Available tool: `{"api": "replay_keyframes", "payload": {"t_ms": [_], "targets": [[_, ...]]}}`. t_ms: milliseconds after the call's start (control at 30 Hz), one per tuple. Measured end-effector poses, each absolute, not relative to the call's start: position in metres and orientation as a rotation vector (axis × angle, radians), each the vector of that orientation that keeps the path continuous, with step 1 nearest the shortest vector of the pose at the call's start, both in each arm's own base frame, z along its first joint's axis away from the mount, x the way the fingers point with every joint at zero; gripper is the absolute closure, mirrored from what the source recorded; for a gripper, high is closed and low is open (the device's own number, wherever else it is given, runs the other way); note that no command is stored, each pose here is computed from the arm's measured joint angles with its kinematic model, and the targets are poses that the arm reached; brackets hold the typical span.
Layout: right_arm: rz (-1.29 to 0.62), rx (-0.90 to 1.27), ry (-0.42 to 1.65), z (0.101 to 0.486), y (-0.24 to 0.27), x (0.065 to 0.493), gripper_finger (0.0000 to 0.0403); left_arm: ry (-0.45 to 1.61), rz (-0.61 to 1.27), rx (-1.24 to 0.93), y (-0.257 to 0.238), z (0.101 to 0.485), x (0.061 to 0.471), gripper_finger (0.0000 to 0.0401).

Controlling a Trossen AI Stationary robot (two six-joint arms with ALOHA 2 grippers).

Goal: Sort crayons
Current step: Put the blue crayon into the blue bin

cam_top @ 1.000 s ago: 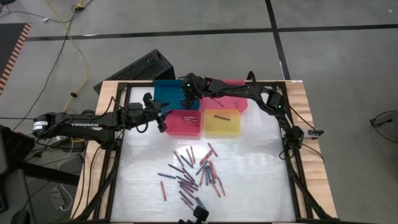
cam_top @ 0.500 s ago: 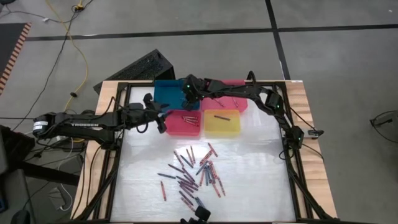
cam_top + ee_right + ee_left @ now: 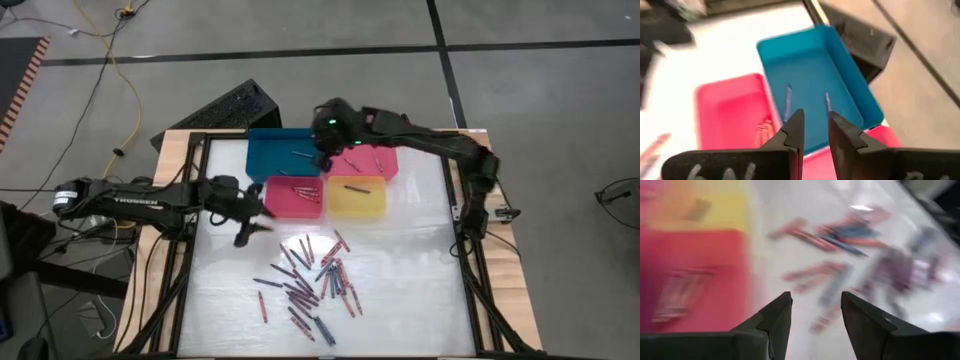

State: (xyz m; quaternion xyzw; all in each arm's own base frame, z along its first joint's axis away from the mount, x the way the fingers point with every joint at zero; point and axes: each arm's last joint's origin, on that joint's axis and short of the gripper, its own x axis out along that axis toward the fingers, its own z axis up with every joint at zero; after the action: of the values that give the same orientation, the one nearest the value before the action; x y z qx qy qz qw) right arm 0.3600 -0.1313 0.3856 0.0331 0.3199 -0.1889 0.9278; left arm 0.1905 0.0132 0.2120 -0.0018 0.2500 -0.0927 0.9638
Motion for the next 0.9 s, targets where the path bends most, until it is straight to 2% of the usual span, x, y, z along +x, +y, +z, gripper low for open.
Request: {"api": "replay_keyframes", "payload": {"t_ms": [133,300,633,900], "targets": [[-0.359,0.062,0.573,0.423,-0.102,0.330,0.0321,0.578,-0.367,-0.042,-0.009,0.206,0.187,0.0241],[-0.287,0.034,0.494,0.448,-0.070,0.311,0.0321,0.658,-0.479,-0.041,-0.043,0.202,0.179,0.0241],[-0.306,-0.021,0.504,0.447,-0.047,0.316,0.0321,0.700,-0.326,-0.081,-0.072,0.200,0.170,0.0241],[-0.305,-0.023,0.572,0.430,-0.049,0.331,0.0321,0.751,-0.333,-0.141,-0.082,0.194,0.169,0.0247]]}}
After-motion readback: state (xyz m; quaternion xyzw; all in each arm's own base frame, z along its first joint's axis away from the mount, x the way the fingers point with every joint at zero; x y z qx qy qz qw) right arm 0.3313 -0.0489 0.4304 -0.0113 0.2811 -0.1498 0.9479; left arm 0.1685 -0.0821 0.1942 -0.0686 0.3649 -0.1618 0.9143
